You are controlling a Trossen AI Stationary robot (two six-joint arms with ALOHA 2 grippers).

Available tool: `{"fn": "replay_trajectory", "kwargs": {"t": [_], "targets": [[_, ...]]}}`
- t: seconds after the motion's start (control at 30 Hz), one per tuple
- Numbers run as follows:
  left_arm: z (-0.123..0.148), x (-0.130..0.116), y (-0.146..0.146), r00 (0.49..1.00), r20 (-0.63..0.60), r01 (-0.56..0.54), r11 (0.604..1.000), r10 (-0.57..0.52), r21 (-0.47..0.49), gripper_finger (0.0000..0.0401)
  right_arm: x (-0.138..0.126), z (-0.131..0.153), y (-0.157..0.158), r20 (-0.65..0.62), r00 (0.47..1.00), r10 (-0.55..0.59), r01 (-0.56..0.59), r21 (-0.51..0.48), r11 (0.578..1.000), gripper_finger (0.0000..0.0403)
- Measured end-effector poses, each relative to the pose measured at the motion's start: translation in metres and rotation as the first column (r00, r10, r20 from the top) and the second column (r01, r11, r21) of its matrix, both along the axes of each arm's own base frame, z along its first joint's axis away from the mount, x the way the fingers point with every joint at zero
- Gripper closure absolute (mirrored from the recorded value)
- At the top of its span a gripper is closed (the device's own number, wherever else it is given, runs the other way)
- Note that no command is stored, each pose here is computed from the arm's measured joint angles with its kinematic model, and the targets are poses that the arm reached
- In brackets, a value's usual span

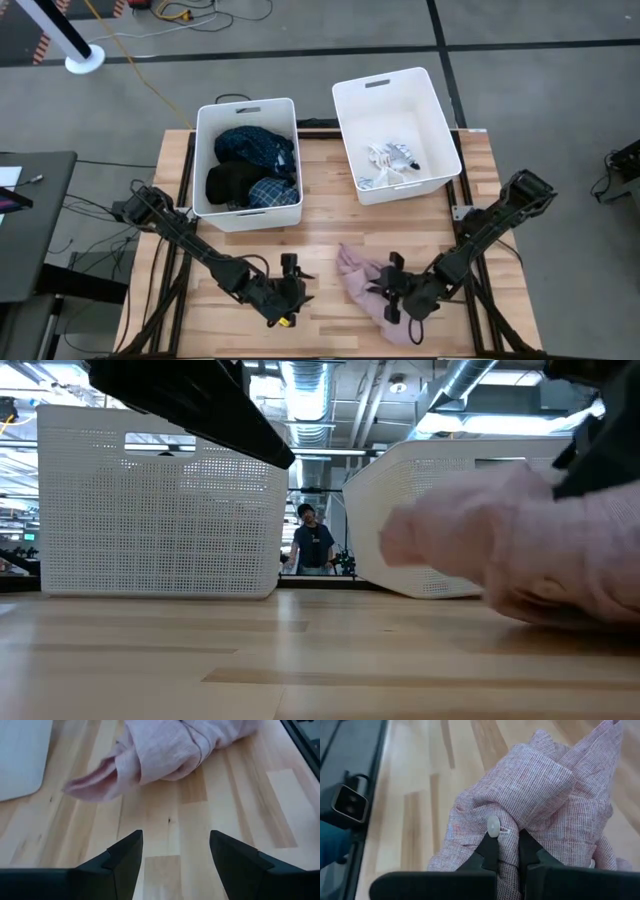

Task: Sort clothes
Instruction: Put the pink polo shirt into the left bin

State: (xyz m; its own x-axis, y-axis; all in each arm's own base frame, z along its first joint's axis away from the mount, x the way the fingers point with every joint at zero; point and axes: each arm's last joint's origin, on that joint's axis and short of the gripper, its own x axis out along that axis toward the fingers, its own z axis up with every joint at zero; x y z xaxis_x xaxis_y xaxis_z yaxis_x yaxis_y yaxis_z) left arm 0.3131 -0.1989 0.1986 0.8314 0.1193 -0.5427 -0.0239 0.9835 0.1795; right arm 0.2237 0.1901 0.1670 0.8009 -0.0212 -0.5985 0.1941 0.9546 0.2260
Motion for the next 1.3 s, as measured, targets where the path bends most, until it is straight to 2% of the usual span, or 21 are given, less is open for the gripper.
{"fn": "replay_trajectory", "kwargs": {"t": [0.3, 0.53, 0.67, 0.9, 1.1, 1.3], "targets": [[0.006, 0.001, -0.007, 0.997, 0.074, -0.005, 0.997, 0.010, -0.078, 0.0177, 0.005, 0.008, 0.004, 0.092, 0.994, 0.052, -0.046, -0.064, 0.997, 0.0379], [0.014, 0.004, -0.012, 0.988, 0.152, 0.032, 0.996, -0.018, -0.088, 0.0177, 0.011, 0.021, 0.008, 0.181, 0.976, 0.123, -0.100, -0.134, 0.986, 0.0383], [0.019, 0.005, -0.016, 0.978, 0.202, 0.074, 0.995, -0.058, -0.072, 0.0177, 0.018, 0.035, 0.013, 0.209, 0.963, 0.169, -0.128, -0.196, 0.972, 0.0390], [0.020, 0.005, -0.016, 0.978, 0.200, 0.076, 0.996, -0.065, -0.049, 0.0177, 0.028, 0.065, 0.022, 0.233, 0.943, 0.239, -0.155, -0.331, 0.931, 0.0390], [0.023, 0.004, -0.015, 0.976, 0.210, 0.071, 0.996, -0.059, -0.052, 0.0177, 0.035, 0.091, 0.027, 0.240, 0.938, 0.250, -0.127, -0.435, 0.891, 0.0390], [0.032, -0.003, -0.020, 0.969, 0.241, 0.065, 0.997, -0.052, -0.047, 0.0177, 0.040, 0.121, 0.031, 0.249, 0.936, 0.250, -0.103, -0.484, 0.869, 0.0390]]}}
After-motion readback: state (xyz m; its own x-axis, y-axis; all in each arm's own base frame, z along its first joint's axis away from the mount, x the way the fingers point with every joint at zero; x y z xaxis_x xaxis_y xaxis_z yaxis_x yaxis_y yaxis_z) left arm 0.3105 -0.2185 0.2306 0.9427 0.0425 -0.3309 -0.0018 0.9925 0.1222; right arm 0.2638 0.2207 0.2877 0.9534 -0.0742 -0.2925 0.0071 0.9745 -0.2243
